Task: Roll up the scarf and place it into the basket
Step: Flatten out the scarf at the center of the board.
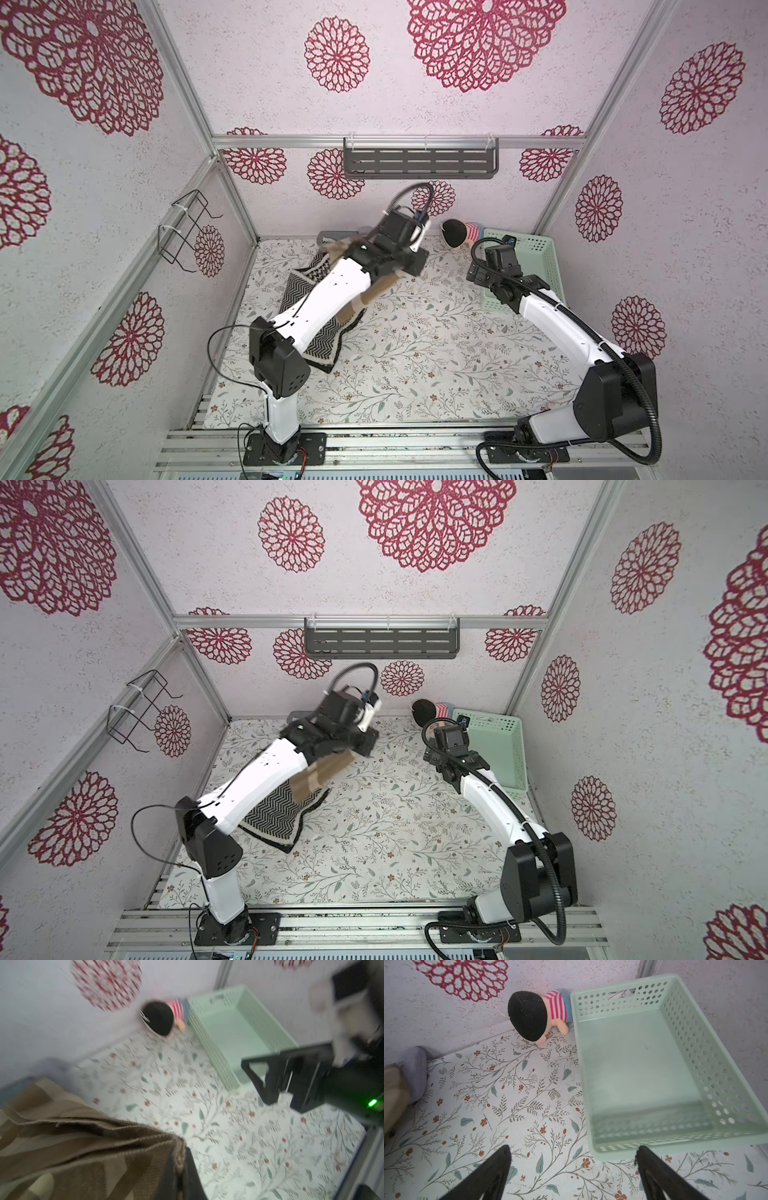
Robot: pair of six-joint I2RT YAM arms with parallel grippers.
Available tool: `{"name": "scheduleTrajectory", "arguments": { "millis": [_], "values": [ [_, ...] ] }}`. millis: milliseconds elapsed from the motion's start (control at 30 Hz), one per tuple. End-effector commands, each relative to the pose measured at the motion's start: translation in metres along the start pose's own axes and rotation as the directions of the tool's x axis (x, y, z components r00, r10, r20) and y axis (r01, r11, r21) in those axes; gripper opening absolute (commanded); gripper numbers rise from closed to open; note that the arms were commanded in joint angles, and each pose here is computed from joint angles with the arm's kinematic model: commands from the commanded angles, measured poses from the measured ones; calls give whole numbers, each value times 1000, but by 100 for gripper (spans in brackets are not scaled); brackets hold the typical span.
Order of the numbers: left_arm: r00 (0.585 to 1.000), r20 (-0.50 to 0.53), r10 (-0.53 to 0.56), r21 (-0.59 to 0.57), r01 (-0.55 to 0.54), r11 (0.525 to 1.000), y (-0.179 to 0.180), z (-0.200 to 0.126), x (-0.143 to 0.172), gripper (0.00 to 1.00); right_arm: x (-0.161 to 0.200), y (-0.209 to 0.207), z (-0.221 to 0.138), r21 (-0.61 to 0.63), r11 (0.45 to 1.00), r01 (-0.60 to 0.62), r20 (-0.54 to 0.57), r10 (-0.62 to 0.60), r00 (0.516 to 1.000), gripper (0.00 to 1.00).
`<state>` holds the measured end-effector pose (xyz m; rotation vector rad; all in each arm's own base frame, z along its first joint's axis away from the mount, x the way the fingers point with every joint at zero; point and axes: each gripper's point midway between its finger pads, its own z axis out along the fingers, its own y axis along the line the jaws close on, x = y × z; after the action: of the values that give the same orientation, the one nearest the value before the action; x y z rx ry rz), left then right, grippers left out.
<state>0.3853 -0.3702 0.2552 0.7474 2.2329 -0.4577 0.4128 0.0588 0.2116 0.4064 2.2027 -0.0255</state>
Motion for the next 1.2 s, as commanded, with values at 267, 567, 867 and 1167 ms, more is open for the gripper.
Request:
{"name": "scheduleTrajectory", "arguments": {
  "millis": [267,567,867,1167],
  "values": [
    [989,-115,94,380,-43,924,-165,52,72,53,6,-8,2,3,999,46,-51,-45,998,95],
    [1000,-2,-13,255,13,967,-97,-3,59,84,50,-9,2,-45,993,106,-141,-111,984,91],
    [873,76,-482,-210,486,848,137,21,91,79,111,26,-3,-108,976,191,-243,-212,947,83],
    [822,38,-568,-365,540,758,264,79,114,65,131,70,-1,-198,968,155,-276,-207,939,78]
  ]
}}
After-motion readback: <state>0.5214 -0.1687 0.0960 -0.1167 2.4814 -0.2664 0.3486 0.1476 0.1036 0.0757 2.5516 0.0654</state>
